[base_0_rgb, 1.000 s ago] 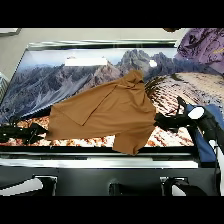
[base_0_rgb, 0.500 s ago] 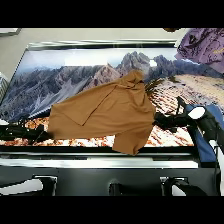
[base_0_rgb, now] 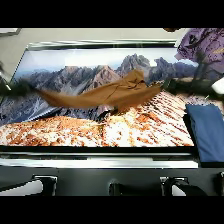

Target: Fold the clothes and pants, and hang the long-sleeved shirts on hangers.

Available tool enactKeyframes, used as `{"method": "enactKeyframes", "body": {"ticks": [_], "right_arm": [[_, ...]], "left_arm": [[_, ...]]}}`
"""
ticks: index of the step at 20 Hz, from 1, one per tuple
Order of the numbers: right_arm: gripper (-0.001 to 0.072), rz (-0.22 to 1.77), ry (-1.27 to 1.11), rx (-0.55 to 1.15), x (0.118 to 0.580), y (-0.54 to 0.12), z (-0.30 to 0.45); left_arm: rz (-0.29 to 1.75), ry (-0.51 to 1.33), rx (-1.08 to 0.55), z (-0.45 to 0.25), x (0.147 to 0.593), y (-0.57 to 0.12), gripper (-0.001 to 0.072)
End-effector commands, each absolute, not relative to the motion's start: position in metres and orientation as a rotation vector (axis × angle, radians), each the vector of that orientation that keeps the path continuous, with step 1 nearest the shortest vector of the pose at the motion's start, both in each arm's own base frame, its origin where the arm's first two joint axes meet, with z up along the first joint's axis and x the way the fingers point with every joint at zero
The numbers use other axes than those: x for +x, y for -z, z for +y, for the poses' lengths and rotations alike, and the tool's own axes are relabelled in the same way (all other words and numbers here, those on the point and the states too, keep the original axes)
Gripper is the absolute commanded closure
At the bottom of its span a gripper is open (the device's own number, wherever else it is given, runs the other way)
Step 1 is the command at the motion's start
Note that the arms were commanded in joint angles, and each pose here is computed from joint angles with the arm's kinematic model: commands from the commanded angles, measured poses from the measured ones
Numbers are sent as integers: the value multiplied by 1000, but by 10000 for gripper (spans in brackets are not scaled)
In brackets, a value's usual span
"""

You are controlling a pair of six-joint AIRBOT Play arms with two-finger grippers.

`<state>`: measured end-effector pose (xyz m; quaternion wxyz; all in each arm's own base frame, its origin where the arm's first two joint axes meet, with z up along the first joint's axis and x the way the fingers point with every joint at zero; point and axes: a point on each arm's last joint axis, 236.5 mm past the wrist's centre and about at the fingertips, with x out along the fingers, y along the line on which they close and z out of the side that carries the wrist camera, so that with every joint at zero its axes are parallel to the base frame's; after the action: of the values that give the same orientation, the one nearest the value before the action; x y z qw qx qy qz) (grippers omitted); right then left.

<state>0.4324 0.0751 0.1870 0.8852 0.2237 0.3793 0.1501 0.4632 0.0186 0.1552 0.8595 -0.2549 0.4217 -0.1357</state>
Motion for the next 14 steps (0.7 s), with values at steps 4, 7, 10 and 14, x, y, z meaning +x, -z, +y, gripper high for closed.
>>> {"method": "enactKeyframes", "body": {"ticks": [4, 7, 10, 14], "right_arm": [[690, 243, -199, 235, 386, -447, 36], [690, 112, -179, 206, 316, -502, 36], [690, 85, -172, 213, 256, -515, 40], [690, 49, -176, 247, 224, -525, 43]], "left_arm": [[219, 83, -202, 34, 406, -457, 698], [126, -23, -170, 36, 335, -485, 697], [71, -104, -175, 35, 270, -491, 697], [-2, -169, -190, 35, 220, -504, 697]]}}
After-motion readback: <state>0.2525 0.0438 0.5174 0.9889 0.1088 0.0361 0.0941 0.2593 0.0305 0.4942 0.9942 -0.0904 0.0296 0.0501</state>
